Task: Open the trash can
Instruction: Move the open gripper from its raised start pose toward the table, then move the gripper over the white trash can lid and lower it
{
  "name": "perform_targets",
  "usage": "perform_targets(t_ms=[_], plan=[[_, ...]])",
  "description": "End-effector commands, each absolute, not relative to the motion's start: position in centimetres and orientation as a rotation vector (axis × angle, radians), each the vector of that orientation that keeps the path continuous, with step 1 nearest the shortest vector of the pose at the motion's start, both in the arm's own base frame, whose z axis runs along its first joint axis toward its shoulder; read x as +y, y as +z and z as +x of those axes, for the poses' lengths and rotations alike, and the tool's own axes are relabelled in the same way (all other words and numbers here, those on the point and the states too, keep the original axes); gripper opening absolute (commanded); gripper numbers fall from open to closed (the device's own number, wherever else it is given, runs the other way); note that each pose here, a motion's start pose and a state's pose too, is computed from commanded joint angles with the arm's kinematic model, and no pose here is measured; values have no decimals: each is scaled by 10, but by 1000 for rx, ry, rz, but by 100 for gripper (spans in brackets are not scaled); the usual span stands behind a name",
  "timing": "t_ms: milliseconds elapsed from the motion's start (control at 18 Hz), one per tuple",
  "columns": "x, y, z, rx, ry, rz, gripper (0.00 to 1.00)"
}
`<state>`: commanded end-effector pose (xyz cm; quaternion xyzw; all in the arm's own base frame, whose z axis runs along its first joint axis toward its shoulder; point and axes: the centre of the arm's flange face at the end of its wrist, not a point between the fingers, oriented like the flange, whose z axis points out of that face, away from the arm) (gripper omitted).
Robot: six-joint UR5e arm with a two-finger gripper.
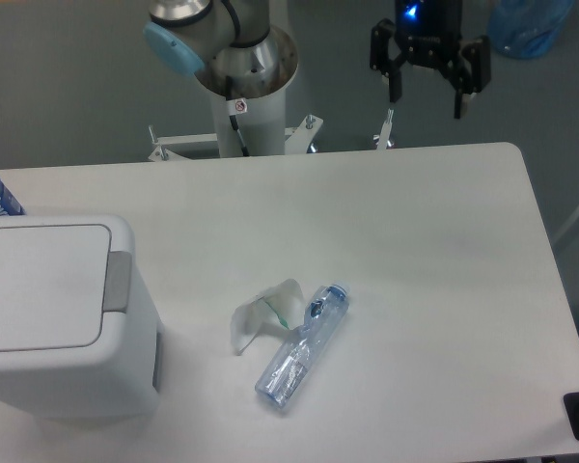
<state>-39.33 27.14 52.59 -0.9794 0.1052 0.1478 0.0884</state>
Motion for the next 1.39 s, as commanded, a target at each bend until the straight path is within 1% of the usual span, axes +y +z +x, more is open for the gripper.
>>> perform_targets(t_ms=[222,500,611,778,944,1389], plan=[[276,525,-398,323,462,-2905,100],[282,521,-401,296,456,-2877,100],[287,521,-404,219,443,-2835,100],[294,526,-402,13,386,-2771,100],[312,529,-393,-78,343,-2724,100],[369,537,-370,-336,344,-2579,100]])
